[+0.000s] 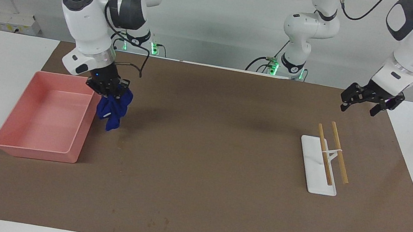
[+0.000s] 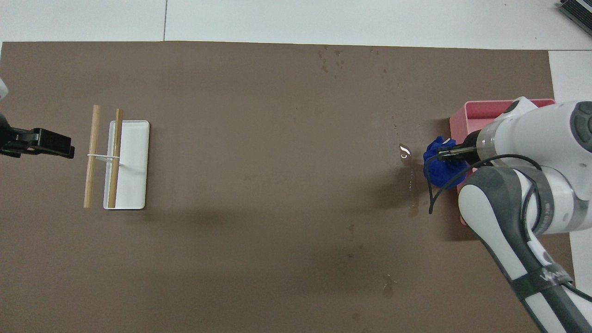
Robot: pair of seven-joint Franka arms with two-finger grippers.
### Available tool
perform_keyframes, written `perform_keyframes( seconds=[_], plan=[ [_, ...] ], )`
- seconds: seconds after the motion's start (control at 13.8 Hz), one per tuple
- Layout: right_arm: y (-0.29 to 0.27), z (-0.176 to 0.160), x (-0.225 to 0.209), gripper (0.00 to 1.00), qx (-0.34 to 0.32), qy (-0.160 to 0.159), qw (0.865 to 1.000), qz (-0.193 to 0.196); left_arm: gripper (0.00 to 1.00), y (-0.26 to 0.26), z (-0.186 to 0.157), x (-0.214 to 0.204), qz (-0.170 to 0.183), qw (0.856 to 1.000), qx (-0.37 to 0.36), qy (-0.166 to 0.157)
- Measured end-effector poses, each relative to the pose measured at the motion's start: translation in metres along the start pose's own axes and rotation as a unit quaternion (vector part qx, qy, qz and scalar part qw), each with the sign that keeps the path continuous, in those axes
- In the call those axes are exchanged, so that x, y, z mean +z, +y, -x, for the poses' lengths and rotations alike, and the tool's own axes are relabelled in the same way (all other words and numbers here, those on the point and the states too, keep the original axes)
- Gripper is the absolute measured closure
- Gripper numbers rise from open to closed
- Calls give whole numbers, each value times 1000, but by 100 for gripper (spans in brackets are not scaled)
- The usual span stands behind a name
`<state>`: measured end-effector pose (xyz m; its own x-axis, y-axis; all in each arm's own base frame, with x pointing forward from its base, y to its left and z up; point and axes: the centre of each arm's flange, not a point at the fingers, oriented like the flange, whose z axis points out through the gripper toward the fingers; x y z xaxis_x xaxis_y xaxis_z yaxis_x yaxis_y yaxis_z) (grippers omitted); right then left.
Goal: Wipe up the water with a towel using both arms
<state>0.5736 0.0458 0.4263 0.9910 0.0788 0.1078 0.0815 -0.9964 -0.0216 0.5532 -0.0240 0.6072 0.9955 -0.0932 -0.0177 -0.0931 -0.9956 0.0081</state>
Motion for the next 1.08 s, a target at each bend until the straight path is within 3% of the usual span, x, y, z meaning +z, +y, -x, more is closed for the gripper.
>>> perform_keyframes(
  seconds=[0.29,0.65,1.08],
  plan=[
    [-2,-19,51,83,1,30,999,12,0,12,-2,0,0,1000,11,-1],
    [-20,-40,21,83,84,50,993,-61,0,14,-1,6,1,1000,13,-9],
    [-20,-42,61,83,89,41,994,-53,0,23,1,5,0,1000,22,-10]
  ],
)
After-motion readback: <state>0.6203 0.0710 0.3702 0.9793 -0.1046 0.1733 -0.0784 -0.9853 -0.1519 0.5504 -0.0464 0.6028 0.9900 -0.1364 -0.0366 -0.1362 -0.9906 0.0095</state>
